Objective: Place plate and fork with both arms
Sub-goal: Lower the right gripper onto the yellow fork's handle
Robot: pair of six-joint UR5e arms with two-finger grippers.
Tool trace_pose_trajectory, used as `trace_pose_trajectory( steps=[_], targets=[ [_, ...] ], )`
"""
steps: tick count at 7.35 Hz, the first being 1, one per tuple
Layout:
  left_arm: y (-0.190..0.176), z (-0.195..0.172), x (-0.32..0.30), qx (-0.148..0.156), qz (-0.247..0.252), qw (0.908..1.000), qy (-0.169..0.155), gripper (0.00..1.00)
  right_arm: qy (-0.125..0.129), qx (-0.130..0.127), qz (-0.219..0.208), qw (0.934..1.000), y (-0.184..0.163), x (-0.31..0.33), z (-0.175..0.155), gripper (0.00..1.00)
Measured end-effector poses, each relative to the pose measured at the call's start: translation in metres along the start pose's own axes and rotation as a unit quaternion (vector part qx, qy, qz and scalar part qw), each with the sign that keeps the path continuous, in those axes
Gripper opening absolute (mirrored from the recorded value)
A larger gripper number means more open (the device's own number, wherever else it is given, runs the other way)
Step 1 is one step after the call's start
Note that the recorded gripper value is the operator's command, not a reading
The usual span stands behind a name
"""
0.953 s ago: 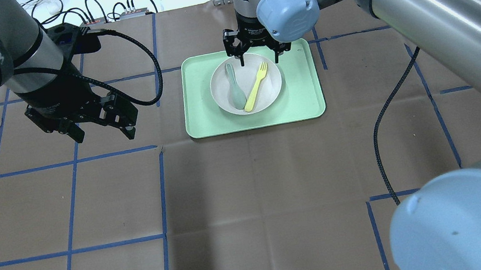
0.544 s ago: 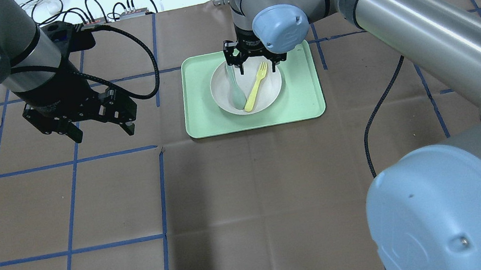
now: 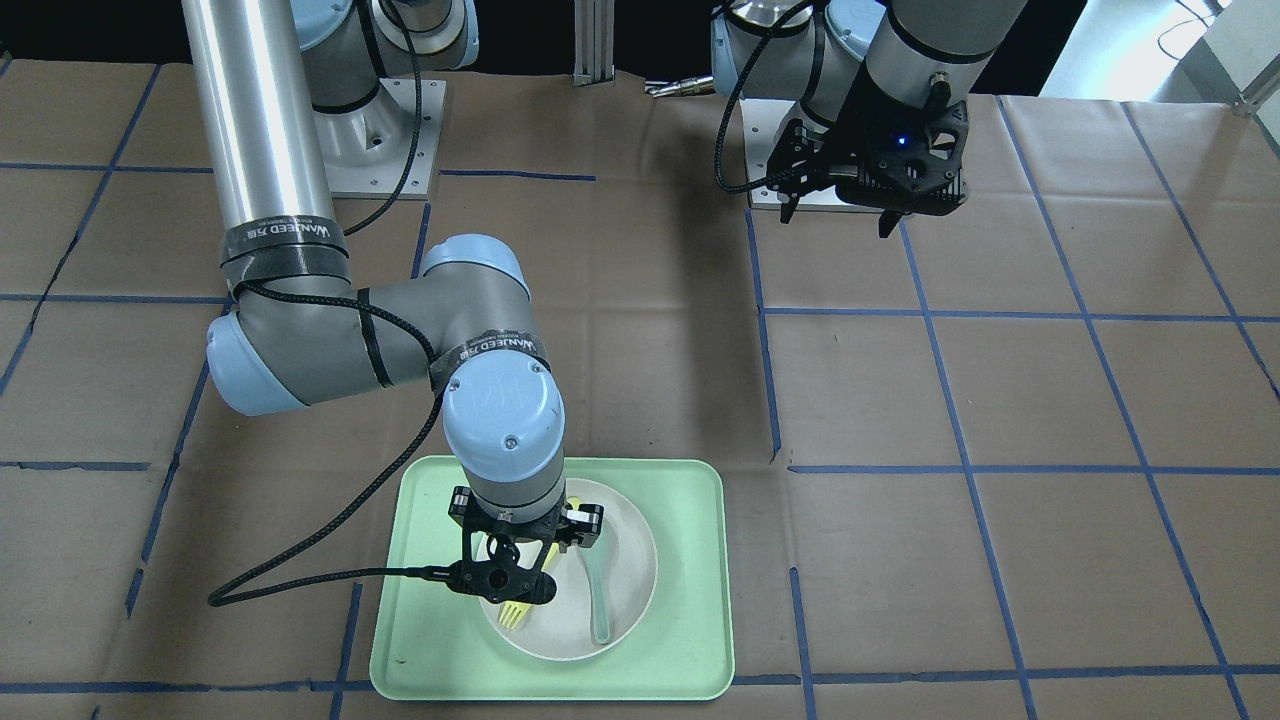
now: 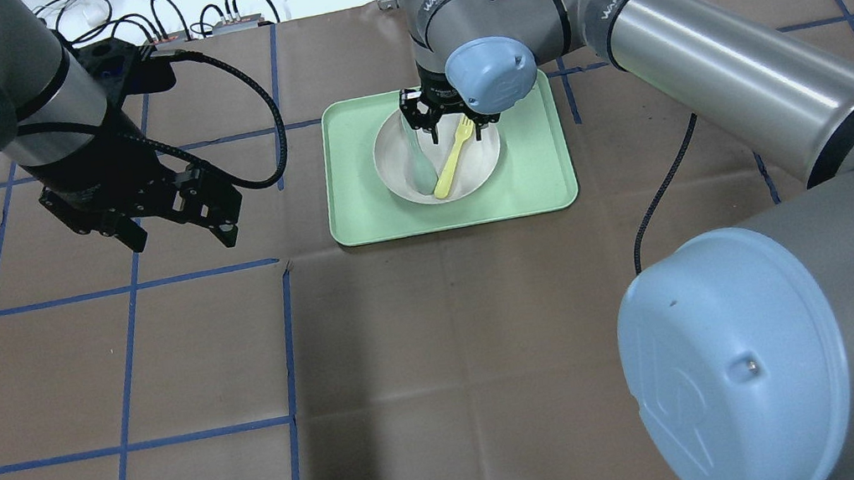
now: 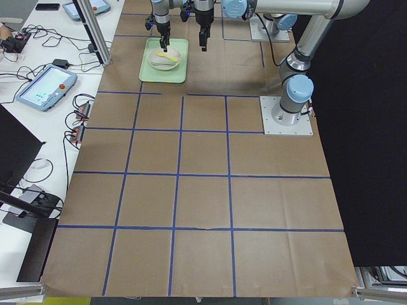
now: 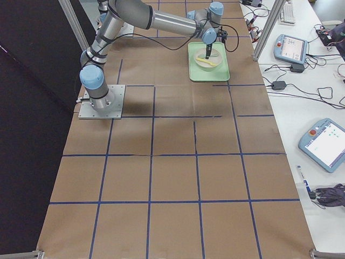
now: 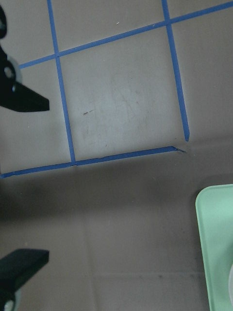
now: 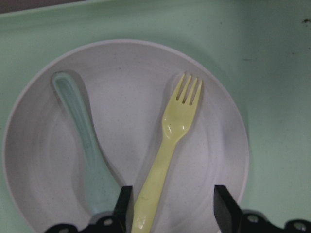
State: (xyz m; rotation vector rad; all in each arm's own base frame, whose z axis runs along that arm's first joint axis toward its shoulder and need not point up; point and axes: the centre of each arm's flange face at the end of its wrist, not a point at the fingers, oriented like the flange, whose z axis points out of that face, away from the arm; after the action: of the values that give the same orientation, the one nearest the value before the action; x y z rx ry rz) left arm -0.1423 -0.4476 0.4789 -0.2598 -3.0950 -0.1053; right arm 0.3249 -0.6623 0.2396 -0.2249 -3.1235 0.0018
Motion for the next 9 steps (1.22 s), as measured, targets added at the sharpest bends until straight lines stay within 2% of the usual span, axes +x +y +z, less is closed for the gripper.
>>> trace_pose_trajectory(
  steps=[2,9],
  targets=[
    [0.002,-0.002,0.000,0.002,-0.015,0.9999,0.000,1.00,-0.002,-0.002,-0.001,1.0000,0.000,-0.001,0.002,0.53],
    [0.004,-0.002,0.000,0.003,-0.030,0.9995,-0.004,1.00,0.003,-0.018,-0.002,0.9998,0.001,-0.006,0.025,0.53]
  ],
)
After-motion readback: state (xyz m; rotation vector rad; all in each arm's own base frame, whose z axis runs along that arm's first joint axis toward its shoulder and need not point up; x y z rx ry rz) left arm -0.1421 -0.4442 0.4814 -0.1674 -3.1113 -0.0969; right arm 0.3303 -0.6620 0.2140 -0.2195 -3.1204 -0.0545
